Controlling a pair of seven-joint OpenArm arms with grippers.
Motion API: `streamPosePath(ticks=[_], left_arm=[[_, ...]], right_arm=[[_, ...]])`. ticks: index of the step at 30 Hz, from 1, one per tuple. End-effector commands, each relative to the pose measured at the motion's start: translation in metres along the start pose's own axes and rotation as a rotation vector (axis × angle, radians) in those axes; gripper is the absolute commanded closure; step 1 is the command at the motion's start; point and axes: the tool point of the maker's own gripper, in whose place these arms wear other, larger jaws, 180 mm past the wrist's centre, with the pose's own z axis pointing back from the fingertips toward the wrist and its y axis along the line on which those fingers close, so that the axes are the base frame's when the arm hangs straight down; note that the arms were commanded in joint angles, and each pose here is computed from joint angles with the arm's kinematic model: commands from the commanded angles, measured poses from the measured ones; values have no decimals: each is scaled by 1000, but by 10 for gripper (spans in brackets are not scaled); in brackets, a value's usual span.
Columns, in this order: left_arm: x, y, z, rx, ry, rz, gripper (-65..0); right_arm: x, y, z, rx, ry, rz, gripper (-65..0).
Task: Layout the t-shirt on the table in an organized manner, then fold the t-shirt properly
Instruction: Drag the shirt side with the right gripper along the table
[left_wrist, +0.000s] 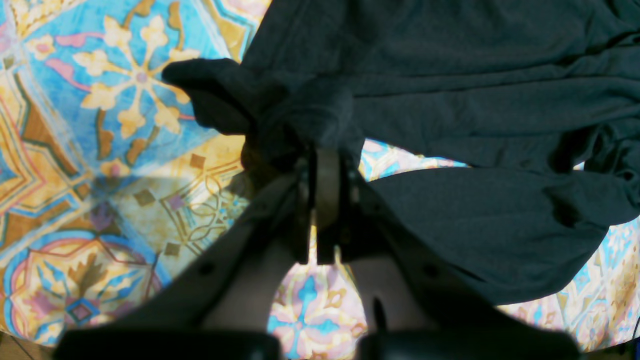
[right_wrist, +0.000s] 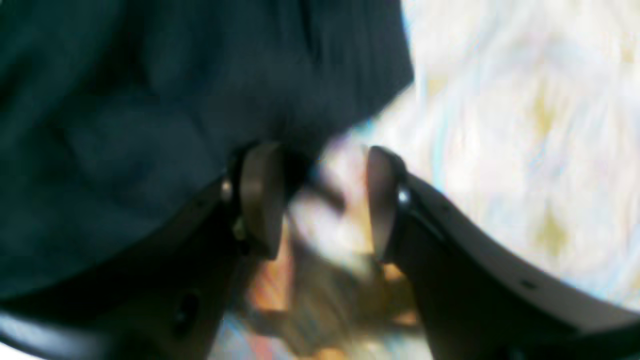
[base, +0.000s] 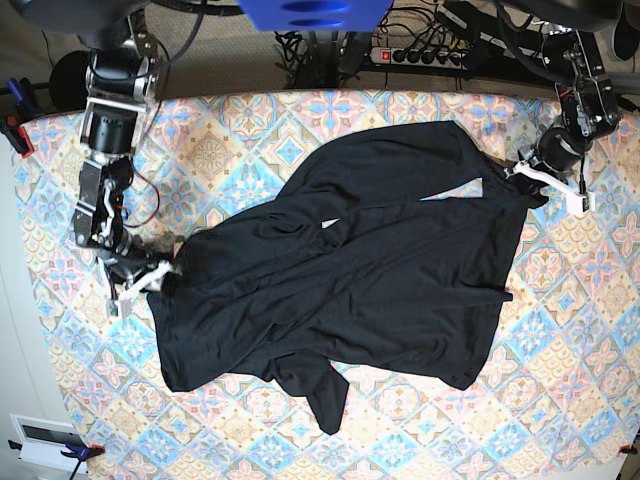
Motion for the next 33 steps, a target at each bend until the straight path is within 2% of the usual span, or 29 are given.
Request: streamPosePath(ticks=[1, 5, 14, 17, 21, 26, 33], left_arm=[[13, -3, 4, -9, -36, -21, 0], [13, -3, 4, -9, -36, -21, 0], [13, -3, 4, -9, -36, -21, 0], [13, -3, 4, -10, -38, -21, 0], [13, -4, 3, -13, -37, -22, 0], [12, -4, 3, -13, -37, -20, 0], [11, -6, 3, -17, -34, -18, 0]], right_arm=[[12, -2, 2, 11, -31, -15, -278], [7, 1, -1, 42, -34, -86, -287], [3, 11, -6, 63, -32, -100, -286], [-1, 25, -11, 88, -29, -116, -277], [-3, 31, -13, 97, -27, -121, -177], [0, 29, -11, 95, -39, -121, -6], [31, 38, 3, 107, -117, -55, -1]])
